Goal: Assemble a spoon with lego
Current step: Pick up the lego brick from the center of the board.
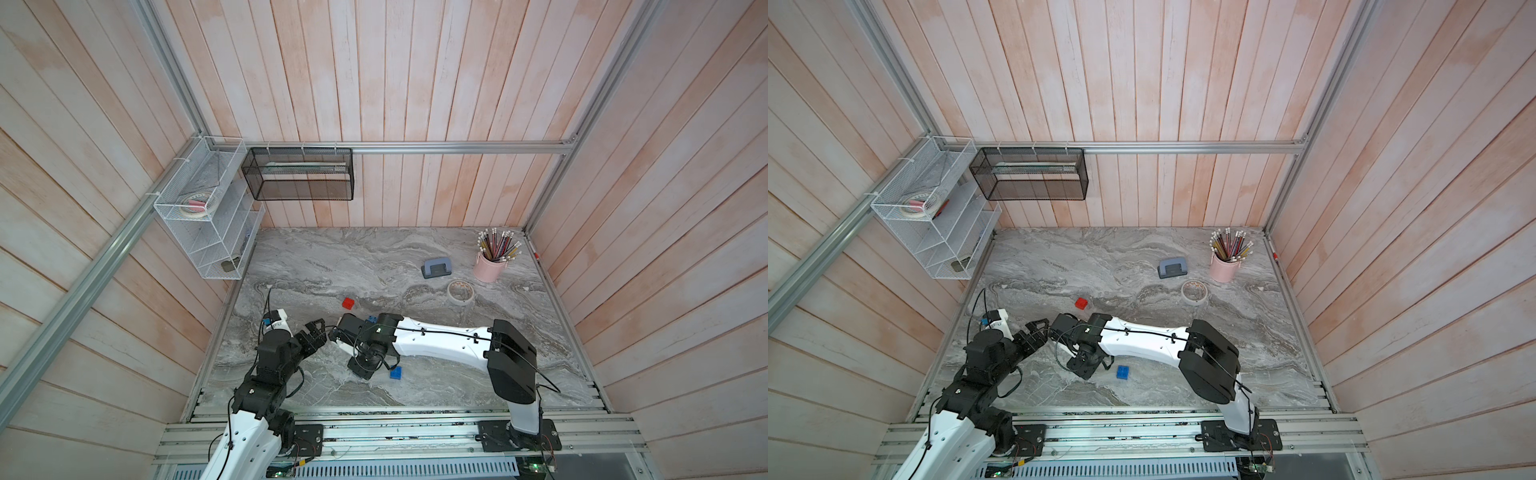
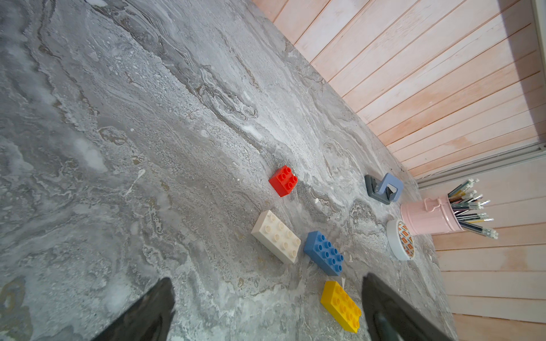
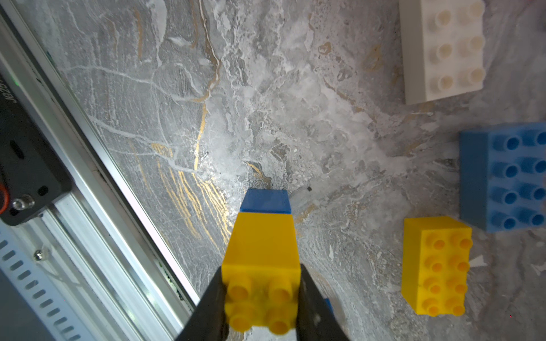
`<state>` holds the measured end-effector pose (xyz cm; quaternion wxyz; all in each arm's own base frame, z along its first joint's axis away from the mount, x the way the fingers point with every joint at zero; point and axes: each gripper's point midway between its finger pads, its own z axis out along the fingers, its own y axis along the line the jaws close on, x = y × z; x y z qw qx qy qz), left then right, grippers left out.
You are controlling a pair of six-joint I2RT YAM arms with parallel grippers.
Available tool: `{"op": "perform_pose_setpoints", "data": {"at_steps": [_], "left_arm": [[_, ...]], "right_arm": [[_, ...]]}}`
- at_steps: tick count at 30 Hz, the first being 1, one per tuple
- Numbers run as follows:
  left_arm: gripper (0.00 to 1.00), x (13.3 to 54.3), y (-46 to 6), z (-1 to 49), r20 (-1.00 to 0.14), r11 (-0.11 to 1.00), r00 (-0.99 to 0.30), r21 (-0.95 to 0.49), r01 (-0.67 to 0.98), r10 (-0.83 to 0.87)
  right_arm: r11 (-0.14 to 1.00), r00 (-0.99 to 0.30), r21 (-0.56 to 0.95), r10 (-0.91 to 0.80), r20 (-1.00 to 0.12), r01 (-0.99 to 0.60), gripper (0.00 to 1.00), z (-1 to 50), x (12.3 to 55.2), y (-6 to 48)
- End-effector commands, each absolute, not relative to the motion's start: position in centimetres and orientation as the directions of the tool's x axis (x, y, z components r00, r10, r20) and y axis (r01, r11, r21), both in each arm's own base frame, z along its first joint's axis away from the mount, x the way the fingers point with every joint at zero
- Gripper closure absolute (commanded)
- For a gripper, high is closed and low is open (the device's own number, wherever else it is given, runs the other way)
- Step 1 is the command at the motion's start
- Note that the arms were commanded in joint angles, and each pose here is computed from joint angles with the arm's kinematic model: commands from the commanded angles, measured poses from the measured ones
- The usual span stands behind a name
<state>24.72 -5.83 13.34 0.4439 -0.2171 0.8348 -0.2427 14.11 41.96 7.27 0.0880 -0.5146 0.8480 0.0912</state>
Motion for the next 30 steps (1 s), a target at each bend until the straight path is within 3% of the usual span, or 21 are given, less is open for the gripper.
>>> {"op": "perform_pose_setpoints", "data": {"at_steps": [1,15,18,22,30], "left_arm": [[0.0,24.3,-6.3,12.4,-0.628,0.793,-0.539,-0.595,-0.132,-0.561],[0.0,23.2,-7.1,10.5,-0.586,0.765,-0.573,-0.633,-0.119,-0.573],[0.0,23.2,-7.1,10.7,-0.587,0.763,-0.571,-0.637,-0.113,-0.574],[0.0,23.3,-7.4,11.1,-0.589,0.754,-0.565,-0.65,-0.093,-0.578],[0.0,23.5,-7.4,11.8,-0.598,0.756,-0.559,-0.65,-0.082,-0.574]], "right_arm": [[0.458,-0.435,0.022,-0.858,0.272,-0.889,1.0,-0.5,10.1,32.2],[0.482,-0.451,0.038,-0.841,0.297,-0.875,1.0,-2.1,10.2,33.8],[0.498,-0.478,0.02,-0.841,0.254,-0.867,0.98,-1.3,10.9,34.5],[0.527,-0.517,0.041,-0.845,0.135,-0.849,0.77,1.3,12.3,36.8],[0.542,-0.539,0.048,-0.84,0.054,-0.839,0.53,2.6,12.9,38.2]]}}
